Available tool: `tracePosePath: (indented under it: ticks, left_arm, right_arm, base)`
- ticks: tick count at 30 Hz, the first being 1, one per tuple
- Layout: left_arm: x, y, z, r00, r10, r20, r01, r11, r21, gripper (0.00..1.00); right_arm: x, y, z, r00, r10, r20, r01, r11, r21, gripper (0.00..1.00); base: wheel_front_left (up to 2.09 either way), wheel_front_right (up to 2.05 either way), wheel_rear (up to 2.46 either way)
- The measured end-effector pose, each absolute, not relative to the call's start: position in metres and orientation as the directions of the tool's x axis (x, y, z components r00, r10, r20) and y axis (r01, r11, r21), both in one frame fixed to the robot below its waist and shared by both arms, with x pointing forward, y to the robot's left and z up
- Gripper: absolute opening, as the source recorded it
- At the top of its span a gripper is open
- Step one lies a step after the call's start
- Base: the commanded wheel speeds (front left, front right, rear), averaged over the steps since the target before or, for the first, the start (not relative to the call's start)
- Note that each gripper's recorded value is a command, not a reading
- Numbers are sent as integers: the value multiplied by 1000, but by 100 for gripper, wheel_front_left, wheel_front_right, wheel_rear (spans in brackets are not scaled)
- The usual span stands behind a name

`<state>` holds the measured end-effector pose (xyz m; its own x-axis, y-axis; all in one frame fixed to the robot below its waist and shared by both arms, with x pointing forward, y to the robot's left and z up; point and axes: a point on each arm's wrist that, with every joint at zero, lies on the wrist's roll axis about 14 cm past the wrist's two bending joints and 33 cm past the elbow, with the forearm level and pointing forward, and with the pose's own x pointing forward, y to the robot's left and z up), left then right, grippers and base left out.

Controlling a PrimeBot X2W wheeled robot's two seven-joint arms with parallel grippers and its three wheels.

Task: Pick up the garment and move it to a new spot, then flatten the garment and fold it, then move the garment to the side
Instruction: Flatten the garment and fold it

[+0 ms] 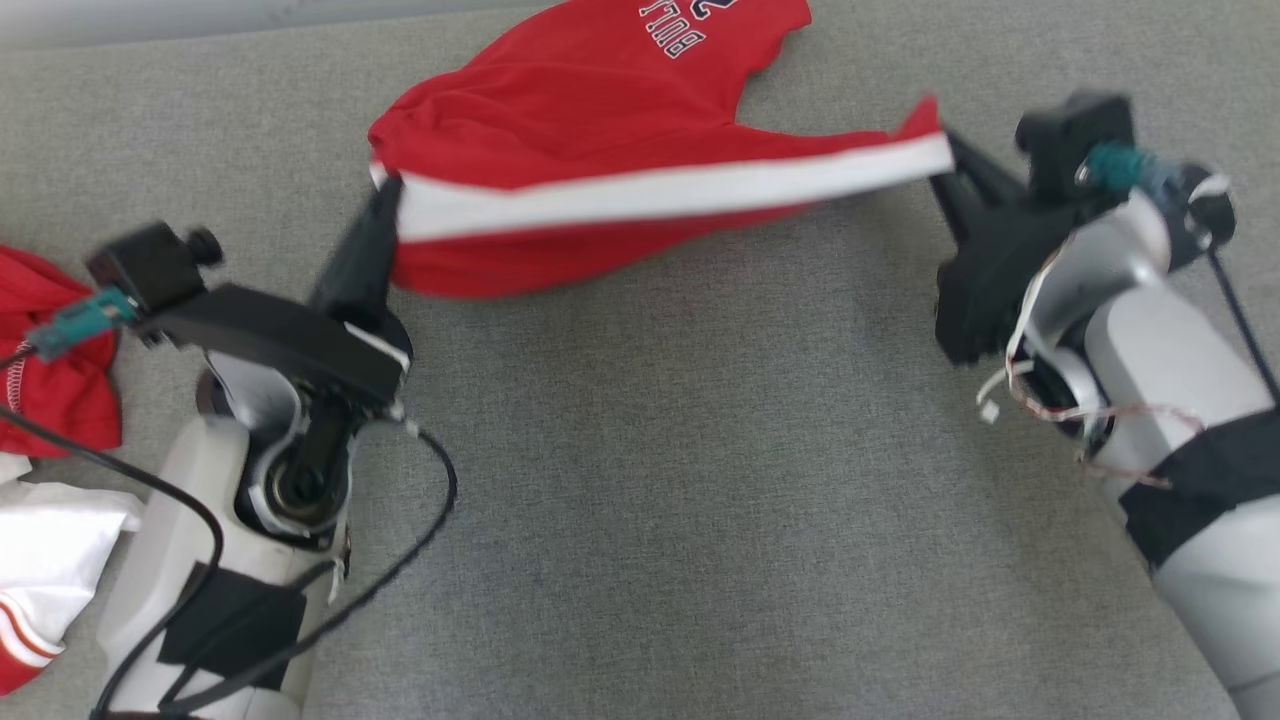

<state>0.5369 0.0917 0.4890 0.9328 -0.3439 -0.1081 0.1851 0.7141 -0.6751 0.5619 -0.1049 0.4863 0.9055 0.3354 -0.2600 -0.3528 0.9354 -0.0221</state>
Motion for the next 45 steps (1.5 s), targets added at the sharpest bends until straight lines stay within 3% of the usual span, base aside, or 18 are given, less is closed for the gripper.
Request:
tracePosePath:
  ticks: [12,19,27,45]
  left_arm:
    - [491,87,438,850,-432,-300,141,736,-662,0]
    - [449,81,417,800,-469,-373,125,739,-663,0]
    - [407,78,408,767,-500,-402,126,732,-669,0]
    - [373,103,395,777,-458,-432,69,744,-664,0]
  right_arm:
    - [508,-127,443,867,309,-390,-346,938,-28,0]
    - [448,-133,416,826,304,-476,-322,946,45,0]
    - [400,-153,414,827,250,-505,-252,966,64,0]
    - [364,-145,419,799,276,-535,-255,960,114,0]
  base:
    - [0,0,0]
    - [0,0,0]
    - [0,0,0]
    - [0,0,0]
